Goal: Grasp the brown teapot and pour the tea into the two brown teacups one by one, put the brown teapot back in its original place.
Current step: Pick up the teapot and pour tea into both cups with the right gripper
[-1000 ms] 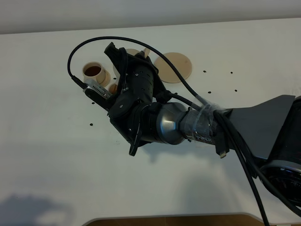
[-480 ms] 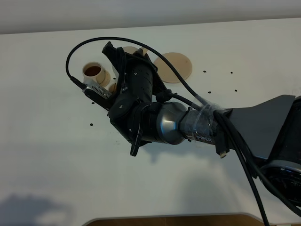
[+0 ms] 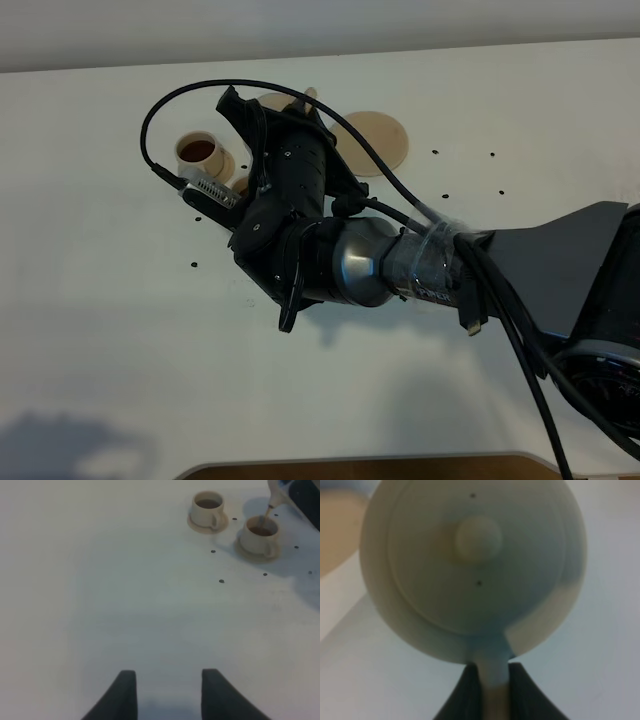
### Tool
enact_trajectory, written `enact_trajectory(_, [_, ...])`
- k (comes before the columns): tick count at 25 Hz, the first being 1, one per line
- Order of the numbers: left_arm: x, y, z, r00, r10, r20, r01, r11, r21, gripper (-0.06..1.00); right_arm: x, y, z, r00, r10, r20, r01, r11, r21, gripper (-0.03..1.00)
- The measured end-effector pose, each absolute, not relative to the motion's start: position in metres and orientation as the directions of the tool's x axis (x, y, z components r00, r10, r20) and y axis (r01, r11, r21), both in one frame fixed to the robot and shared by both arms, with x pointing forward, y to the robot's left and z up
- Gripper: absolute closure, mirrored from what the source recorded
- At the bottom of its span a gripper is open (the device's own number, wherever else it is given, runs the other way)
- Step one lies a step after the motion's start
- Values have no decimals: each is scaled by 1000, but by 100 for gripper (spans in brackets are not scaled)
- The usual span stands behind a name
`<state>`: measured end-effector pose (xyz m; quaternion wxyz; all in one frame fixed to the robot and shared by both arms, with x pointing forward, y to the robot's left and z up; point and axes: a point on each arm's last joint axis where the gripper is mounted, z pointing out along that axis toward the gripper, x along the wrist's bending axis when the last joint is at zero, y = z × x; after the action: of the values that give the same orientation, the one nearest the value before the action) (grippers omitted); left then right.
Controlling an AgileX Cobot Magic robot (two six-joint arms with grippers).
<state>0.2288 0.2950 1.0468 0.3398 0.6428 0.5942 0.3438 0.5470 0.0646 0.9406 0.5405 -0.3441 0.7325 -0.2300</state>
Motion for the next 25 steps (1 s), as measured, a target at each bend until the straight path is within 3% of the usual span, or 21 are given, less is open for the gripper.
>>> enact_trajectory(25, [229,295,1047,57,998,38,530,-63,846,61,548,69,945,-83,-823,-562,-267,562,-783,88])
